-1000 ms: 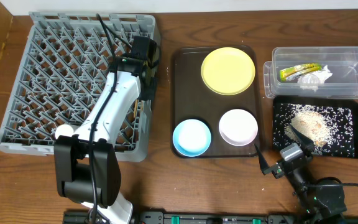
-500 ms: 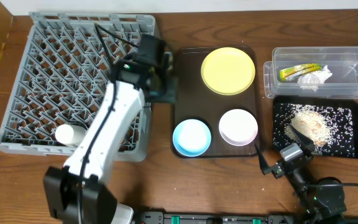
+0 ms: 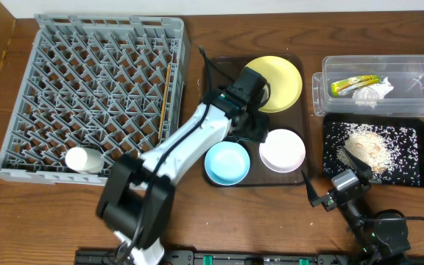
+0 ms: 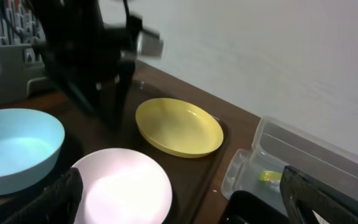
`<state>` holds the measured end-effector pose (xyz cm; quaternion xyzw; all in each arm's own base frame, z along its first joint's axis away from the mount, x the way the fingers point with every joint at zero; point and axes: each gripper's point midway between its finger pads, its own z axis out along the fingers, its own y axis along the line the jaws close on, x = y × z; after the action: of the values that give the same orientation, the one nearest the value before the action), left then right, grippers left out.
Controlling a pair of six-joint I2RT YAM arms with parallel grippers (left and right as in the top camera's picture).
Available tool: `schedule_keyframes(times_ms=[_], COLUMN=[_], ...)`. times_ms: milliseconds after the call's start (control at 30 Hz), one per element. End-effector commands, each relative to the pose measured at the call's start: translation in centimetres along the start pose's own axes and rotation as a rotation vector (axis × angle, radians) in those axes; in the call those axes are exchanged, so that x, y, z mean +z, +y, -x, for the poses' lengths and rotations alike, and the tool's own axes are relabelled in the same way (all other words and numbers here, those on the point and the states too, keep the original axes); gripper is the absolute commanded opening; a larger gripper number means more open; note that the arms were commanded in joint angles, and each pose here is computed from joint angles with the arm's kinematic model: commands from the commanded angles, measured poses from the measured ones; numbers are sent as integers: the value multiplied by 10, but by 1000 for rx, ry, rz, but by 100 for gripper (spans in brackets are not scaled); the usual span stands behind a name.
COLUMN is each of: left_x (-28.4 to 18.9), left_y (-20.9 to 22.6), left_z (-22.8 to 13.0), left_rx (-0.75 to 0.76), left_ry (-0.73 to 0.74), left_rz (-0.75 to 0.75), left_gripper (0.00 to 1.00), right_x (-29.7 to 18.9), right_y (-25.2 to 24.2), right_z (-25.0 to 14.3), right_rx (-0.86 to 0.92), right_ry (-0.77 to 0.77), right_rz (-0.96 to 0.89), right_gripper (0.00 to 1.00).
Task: Sort waste into correct bins and load items into the dishwasher
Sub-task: 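Reach the left gripper to the pink-white bowl and grasp its rim, then lift the pink-white bowl into the dish rack with the left gripper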
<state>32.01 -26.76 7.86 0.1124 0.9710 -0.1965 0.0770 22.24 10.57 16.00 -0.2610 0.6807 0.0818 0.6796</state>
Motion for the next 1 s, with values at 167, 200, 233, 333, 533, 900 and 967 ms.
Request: schedule_keyframes(times_ms=[167,200,233,333,533,900,967], left_x=[54,60,66,76,61,-70,-149], left_y=[-6,-4,-4,-2,-7,33,104], left_z=[-28,-30,-33,-33,-18,35,36], left_rx=[21,26,30,28,39,22,-53], left_ry=[201,211,220,225,175,-162,-329], left_rz=[-172,-170,-168,-167,-182,74,461], left_gripper=[54,54,53,36,8,8,8], right_x=[0,0,0,0,0,0,0], right_y=[-3,-3,-3,-3,-3,-3,-3], right_z=[-1,-1,-1,-1,-1,-1,-1], right_rx=[-3,-3,-3,-3,-3,-3,-3], right_ry=[4,4,4,4,4,4,4], right_rz=[-15,-15,-15,-15,-15,-15,-15], right_gripper=[99,99,99,99,99,99,99])
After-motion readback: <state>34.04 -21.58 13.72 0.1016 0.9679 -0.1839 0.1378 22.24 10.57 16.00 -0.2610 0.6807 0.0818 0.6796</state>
